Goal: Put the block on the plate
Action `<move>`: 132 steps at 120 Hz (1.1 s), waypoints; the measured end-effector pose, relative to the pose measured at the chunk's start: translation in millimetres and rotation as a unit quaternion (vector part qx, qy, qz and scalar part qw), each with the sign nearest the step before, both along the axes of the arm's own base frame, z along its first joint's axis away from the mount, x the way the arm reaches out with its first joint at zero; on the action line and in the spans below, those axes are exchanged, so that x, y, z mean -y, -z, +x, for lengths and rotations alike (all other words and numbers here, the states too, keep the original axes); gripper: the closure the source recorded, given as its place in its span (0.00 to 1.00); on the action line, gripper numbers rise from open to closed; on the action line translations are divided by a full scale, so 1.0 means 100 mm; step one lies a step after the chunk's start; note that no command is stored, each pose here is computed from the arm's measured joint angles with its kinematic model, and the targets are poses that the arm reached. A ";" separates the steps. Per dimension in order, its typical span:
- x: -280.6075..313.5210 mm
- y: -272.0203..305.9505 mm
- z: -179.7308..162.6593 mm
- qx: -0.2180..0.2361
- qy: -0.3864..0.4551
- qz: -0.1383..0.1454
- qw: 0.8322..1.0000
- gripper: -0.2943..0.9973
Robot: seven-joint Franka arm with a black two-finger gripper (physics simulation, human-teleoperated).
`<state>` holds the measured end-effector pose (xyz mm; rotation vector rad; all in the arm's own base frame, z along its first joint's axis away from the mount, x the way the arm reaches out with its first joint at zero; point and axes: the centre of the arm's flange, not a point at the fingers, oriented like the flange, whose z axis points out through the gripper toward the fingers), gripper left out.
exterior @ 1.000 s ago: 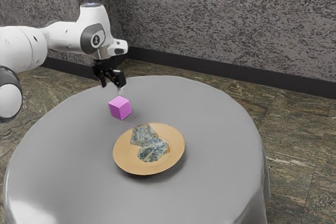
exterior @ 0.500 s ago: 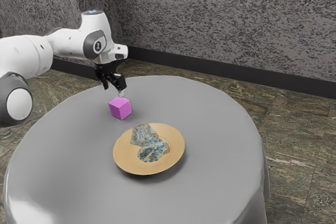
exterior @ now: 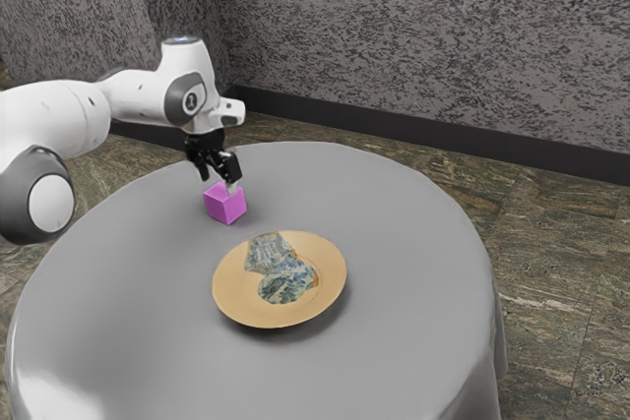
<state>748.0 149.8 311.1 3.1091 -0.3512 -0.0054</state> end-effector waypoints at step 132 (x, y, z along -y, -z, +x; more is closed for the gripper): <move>-0.13 0.52 0.12 0.007 0.015 -0.012 1.000 0.25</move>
